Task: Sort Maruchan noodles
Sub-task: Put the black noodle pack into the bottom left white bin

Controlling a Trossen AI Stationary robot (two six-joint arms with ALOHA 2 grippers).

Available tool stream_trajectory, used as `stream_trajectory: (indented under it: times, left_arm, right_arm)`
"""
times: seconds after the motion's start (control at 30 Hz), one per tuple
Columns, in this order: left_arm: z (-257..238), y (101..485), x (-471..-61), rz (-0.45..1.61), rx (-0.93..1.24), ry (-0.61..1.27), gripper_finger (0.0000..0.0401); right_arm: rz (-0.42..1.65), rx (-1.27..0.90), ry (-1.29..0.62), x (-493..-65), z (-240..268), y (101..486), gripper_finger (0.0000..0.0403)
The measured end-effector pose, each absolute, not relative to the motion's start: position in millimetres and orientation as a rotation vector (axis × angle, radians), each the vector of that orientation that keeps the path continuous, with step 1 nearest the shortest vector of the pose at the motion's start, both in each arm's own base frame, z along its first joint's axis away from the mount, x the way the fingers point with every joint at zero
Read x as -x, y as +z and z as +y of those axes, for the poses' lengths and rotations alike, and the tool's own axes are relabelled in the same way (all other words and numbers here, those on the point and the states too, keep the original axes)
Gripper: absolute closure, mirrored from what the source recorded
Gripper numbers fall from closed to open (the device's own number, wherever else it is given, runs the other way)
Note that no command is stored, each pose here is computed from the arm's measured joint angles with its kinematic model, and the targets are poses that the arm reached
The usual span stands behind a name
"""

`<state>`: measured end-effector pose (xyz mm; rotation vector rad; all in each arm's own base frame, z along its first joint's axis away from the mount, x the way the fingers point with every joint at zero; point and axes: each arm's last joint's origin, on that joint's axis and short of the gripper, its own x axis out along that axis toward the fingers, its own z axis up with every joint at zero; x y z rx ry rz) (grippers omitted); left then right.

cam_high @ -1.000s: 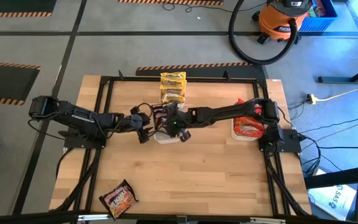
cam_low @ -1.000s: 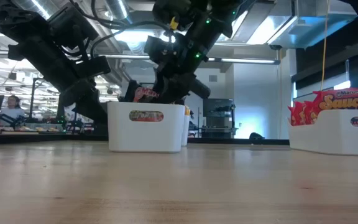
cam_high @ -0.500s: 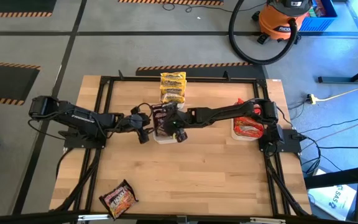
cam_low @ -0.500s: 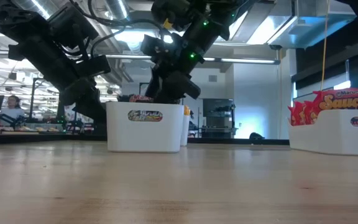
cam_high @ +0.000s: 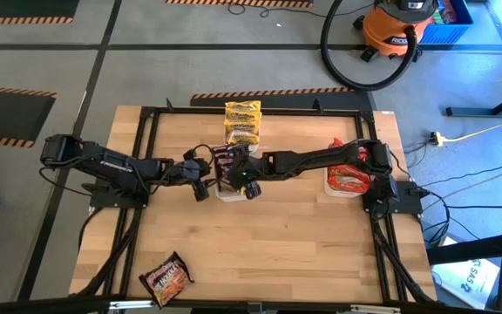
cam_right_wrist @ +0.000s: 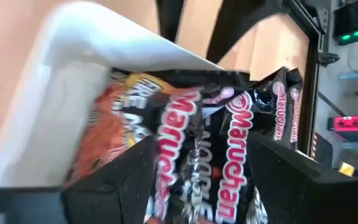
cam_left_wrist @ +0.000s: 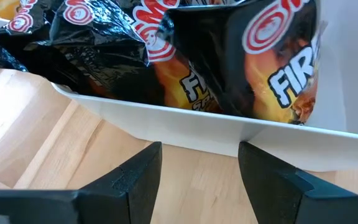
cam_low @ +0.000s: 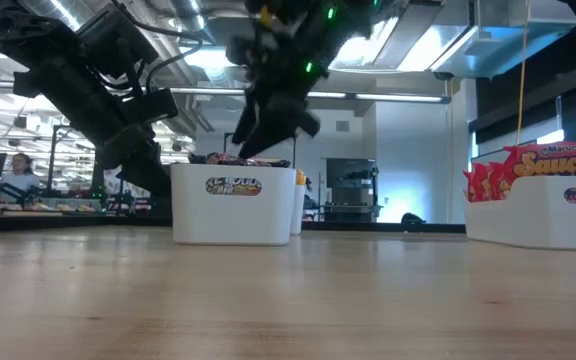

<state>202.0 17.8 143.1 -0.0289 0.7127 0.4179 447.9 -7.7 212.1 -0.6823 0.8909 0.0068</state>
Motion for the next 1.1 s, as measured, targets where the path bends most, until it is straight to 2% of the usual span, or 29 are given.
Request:
stream_trajectory:
  times: [0.3,0.4,0.5,0.6,0.87,1.0,1.1]
  left_arm:
    - [17,143,-201,0.724,0.03,0.417,0.0195]
    - [14,144,-197,0.765,0.038,0.414,0.0195]
    - [10,155,-196,0.805,0.078,0.398,0.0195]
    - [2,167,-195,0.833,0.131,0.345,0.0195]
    - [-24,195,-197,0.882,0.319,0.039,0.0195]
    - [-33,197,-195,0.964,0.54,-0.105,0.0195]
    - [-42,195,-188,1.097,0.724,-0.189,0.0195]
  right_arm:
    - [1.045,0.599,0.005,-430,34,247,0.0171]
    - [1.162,0.54,-0.033,-412,47,247,0.0171]
    - [1.34,0.441,-0.065,-388,56,236,0.0172]
    - [1.424,0.401,-0.112,-370,68,223,0.0172]
    - [1.345,0.398,-0.114,-333,105,195,0.0172]
    - [1.28,0.387,-0.131,-317,117,184,0.0172]
    - [1.255,0.362,-0.156,-309,124,178,0.0172]
